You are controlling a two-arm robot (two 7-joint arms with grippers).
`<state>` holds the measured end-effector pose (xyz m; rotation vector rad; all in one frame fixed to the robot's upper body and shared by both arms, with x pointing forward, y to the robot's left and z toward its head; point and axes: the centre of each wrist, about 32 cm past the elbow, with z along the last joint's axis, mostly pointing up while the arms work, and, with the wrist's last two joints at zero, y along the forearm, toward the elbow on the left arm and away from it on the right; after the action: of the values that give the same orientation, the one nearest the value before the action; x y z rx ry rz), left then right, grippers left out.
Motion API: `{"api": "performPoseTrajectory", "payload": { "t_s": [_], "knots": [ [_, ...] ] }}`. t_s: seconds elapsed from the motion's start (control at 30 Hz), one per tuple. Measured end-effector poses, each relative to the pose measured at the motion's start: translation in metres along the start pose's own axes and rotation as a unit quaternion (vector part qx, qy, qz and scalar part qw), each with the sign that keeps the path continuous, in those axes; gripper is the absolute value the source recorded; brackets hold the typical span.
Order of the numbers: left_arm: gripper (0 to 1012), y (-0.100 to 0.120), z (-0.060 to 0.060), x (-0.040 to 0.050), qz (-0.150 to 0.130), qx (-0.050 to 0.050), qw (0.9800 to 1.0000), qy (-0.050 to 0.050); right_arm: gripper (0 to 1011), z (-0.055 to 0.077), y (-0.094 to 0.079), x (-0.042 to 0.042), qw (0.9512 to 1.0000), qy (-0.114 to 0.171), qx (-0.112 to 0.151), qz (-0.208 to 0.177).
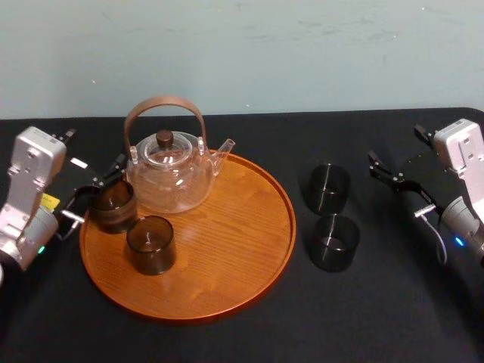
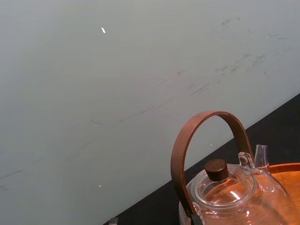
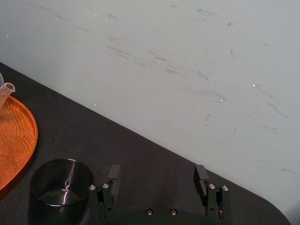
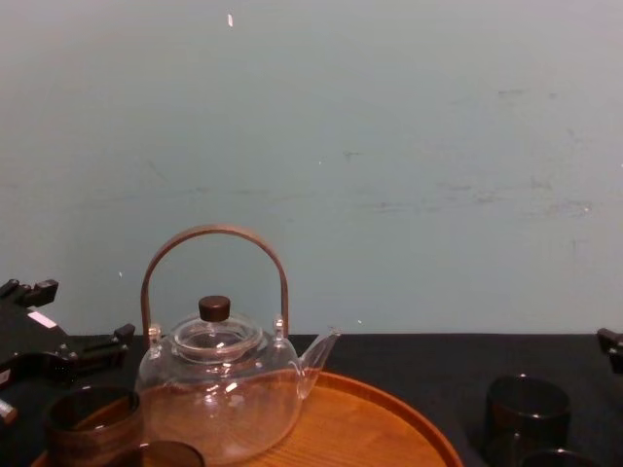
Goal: Pick up the glass from the table and place it on the tray.
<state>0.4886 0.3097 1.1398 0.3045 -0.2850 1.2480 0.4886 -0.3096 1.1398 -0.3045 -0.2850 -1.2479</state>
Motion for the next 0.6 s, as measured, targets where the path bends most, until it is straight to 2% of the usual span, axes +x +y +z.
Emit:
{"api": "performPoseTrajectory", "payload": {
  "t_s": [0.3, 0.5, 0.6],
  "knots": [
    [1001, 0.0, 0.0, 0.0, 0.0, 0.0, 1.0, 0.0, 1002, 0.0, 0.0, 0.0001, 1.0, 0.0, 0.0, 0.0],
    [1001, 0.0, 0.0, 0.0, 0.0, 0.0, 1.0, 0.0, 1002, 0.001, -0.013, 0.0091, 0.9999, 0.001, 0.007, 0.014],
    [1001, 0.0, 0.0, 0.0, 0.0, 0.0, 1.0, 0.0, 1002, 0.002, -0.02, 0.0105, 0.9997, 0.0, 0.012, 0.022]
  ]
}}
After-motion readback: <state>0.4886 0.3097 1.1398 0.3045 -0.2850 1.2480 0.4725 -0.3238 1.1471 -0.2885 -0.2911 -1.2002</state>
